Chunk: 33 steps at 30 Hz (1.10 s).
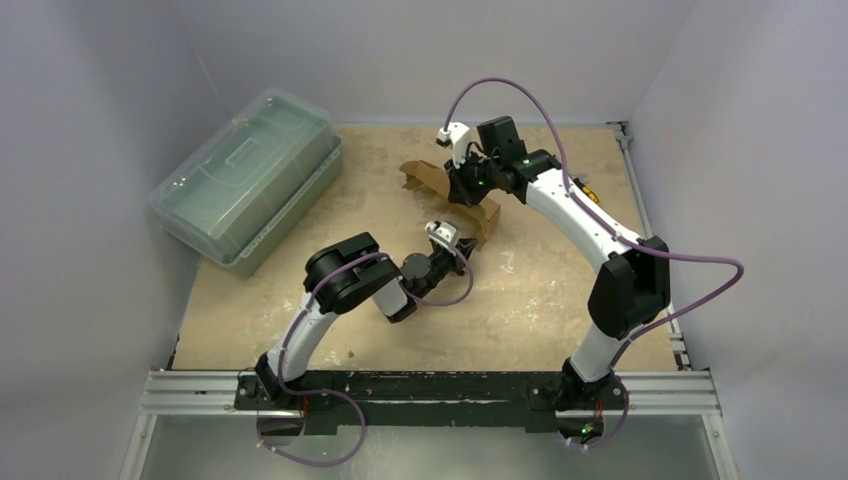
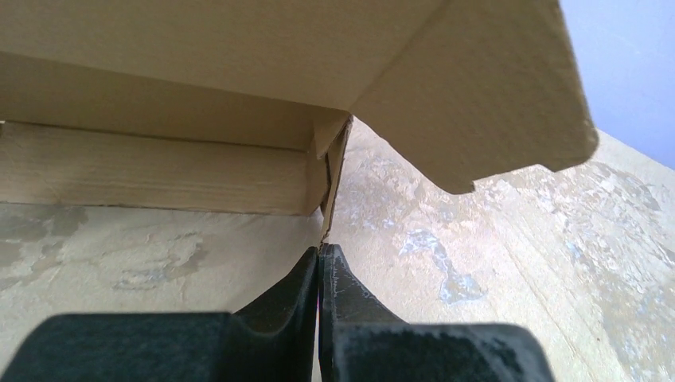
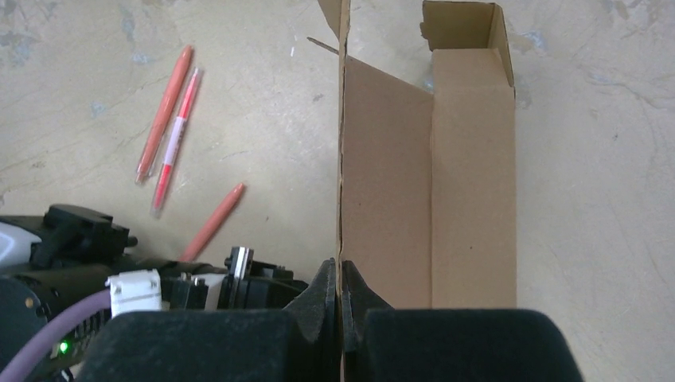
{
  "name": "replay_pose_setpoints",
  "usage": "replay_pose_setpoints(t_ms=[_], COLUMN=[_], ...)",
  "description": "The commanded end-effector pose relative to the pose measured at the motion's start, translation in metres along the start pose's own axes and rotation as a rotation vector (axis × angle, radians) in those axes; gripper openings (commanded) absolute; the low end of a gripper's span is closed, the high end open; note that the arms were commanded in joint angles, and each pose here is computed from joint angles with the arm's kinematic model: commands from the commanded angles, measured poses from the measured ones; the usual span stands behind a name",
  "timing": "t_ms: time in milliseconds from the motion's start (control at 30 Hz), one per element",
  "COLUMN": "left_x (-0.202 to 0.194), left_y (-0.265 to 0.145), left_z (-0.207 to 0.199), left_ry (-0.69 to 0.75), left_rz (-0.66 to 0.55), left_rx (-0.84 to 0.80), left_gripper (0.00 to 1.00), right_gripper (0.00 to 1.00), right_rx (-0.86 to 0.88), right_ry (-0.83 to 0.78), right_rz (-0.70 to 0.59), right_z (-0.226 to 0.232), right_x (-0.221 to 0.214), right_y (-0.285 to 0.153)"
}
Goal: Fold the paper box
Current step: Fold the paper box at the center of the board.
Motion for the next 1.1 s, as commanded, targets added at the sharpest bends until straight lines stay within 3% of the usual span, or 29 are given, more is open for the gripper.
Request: replay_pose_setpoints(t_ms=[0, 367, 733, 1067], left_x=[0.032, 0.044, 0.042, 0.061], left_y=[-0.006, 0.001, 0.017, 0.001], left_z=[0.004, 0.018, 0.042, 0.029], left_ry=[-0.049, 0.001, -0.015, 0.001], left_rz=[-0.084, -0.061, -0.037, -0.116], left_rx=[-0.029, -0.016, 0.127, 0.036], left_gripper=[0.00, 0.00, 0.00, 0.00], right_gripper=[0.00, 0.00, 0.00, 0.00], right_rx=[0.034, 0.080, 0.139, 0.151], right_ry=[-0.047, -0.040, 0.044, 0.074], right_rz=[-0.023, -0.024, -0.010, 0.010], right_z=[0.007, 0.015, 0.012, 0.014], right_x=[0.011, 0.017, 0.018, 0.012], right_y=[-0.016, -0.023, -0.015, -0.014])
Point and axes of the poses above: each gripper's point midway between its finger pads, its own y axis out along the fingers, its own z axis along the line the jaws close on, x = y × z, the point moved 1 cm from there along -y, back along the fingers, and after that the axes turned 2 degrees about y, right-handed, at the moved point
